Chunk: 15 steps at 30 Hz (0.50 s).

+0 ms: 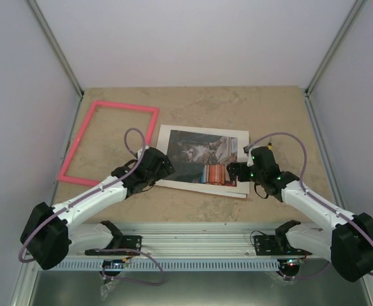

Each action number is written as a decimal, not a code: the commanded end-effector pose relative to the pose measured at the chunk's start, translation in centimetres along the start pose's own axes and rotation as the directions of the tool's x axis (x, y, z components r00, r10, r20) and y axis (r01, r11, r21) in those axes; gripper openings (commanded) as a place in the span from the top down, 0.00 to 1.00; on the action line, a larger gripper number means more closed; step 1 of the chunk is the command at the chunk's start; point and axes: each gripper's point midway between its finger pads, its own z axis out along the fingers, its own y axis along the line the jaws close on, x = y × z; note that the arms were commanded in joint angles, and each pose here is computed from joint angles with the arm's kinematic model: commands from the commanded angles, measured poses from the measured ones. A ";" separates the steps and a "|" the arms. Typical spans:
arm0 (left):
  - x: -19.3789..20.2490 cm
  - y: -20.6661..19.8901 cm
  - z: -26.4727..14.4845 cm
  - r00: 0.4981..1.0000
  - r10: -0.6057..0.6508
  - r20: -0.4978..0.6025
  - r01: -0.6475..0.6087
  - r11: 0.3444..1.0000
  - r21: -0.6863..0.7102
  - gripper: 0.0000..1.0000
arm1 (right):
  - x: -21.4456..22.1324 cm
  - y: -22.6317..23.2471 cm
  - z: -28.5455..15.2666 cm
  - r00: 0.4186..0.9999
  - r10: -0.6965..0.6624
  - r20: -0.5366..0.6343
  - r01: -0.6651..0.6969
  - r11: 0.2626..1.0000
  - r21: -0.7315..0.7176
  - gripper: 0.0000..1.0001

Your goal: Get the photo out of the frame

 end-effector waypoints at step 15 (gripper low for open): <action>8.0 -2.5 3.5 0.971 0.138 -0.194 -0.113 0.984 0.136 0.01 | 8.5 -3.7 -0.2 0.947 0.242 -0.213 -0.237 0.970 0.048 0.02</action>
